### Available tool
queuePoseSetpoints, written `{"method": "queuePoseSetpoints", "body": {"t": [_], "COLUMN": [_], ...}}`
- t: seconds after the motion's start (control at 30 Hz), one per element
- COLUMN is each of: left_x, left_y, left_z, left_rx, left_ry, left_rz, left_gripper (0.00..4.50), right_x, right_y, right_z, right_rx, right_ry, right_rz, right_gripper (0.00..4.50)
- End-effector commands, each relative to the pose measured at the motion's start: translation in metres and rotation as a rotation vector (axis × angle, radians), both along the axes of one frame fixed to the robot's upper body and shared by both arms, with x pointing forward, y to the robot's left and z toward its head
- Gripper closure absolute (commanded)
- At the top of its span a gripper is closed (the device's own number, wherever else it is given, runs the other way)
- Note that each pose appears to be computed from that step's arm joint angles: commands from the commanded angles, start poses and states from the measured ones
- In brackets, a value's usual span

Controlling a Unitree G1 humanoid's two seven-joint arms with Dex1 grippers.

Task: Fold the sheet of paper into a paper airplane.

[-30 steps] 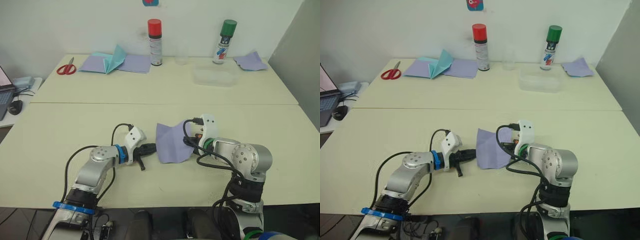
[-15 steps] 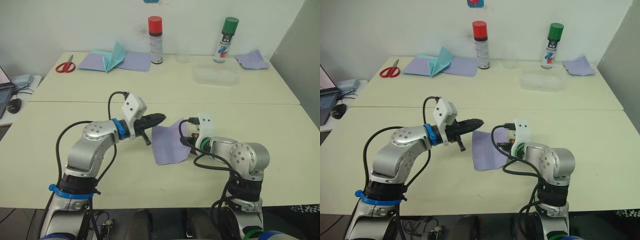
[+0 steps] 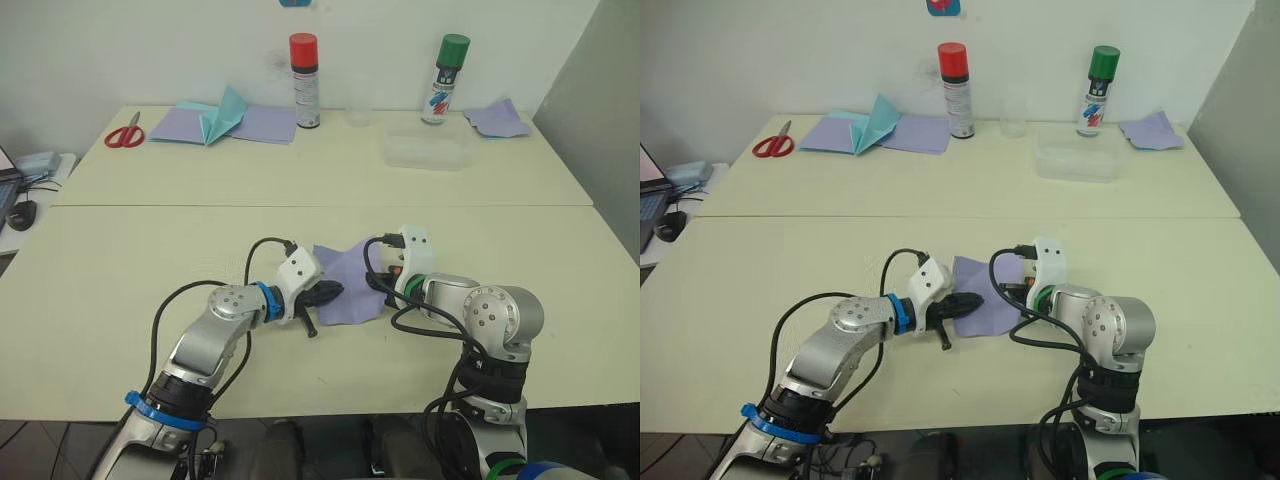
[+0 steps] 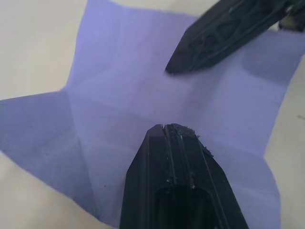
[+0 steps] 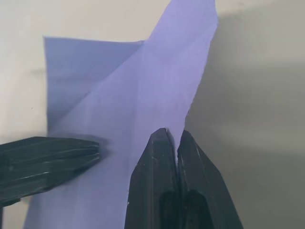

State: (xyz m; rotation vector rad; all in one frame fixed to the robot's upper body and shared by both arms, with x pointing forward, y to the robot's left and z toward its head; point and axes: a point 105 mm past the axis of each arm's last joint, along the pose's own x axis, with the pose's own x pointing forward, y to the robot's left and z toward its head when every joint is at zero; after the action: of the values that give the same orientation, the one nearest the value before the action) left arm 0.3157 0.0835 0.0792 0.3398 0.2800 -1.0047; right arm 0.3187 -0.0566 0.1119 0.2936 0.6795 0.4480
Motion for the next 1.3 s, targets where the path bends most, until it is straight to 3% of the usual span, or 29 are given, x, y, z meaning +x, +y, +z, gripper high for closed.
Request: {"method": "queuePoseSetpoints", "body": {"t": [0.03,0.37,0.47,0.77,0.9,1.0,1.1,1.2,1.3], "left_x": [0.001,0.0,0.0,0.003,0.004,0.005,0.006,0.007,0.007], "left_y": [0.001,0.007,0.008,0.012,0.013,0.013,0.014,0.014,0.014], "left_z": [-0.008,-0.032,-0.033,-0.037,-0.038,-0.037,-0.037,-0.037,-0.037], "left_rx": [0.043,0.104,0.107,0.142,0.145,0.145,0.152,0.154,0.153], "left_ry": [-0.004,0.059,0.061,0.043,0.039,0.035,0.027,0.024,0.024], "left_rz": [0.018,0.024,0.017,0.002,0.004,0.004,0.002,0.001,-0.001], "left_gripper": [4.5,4.5,4.5,4.5,4.5,4.5,4.5,4.5,4.5], "right_x": [-0.005,-0.003,-0.003,0.002,0.002,0.001,-0.002,-0.011,-0.012], "right_y": [0.025,0.021,0.02,-0.005,-0.027,-0.033,-0.025,-0.009,0.004], "right_z": [0.013,0.01,0.009,0.022,0.042,0.063,0.091,0.105,0.094], "right_rx": [0.101,0.112,0.132,0.116,-0.002,-0.098,-0.061,-0.114,-0.185], "right_ry": [-0.01,0.014,0.019,-0.057,-0.186,-0.38,-0.574,-0.74,-0.807], "right_rz": [0.049,0.035,0.025,-0.02,0.038,0.147,0.275,0.456,0.541], "right_gripper": [4.47,4.47,3.9,0.74,0.74,0.74,0.74,1.29,2.31]}}
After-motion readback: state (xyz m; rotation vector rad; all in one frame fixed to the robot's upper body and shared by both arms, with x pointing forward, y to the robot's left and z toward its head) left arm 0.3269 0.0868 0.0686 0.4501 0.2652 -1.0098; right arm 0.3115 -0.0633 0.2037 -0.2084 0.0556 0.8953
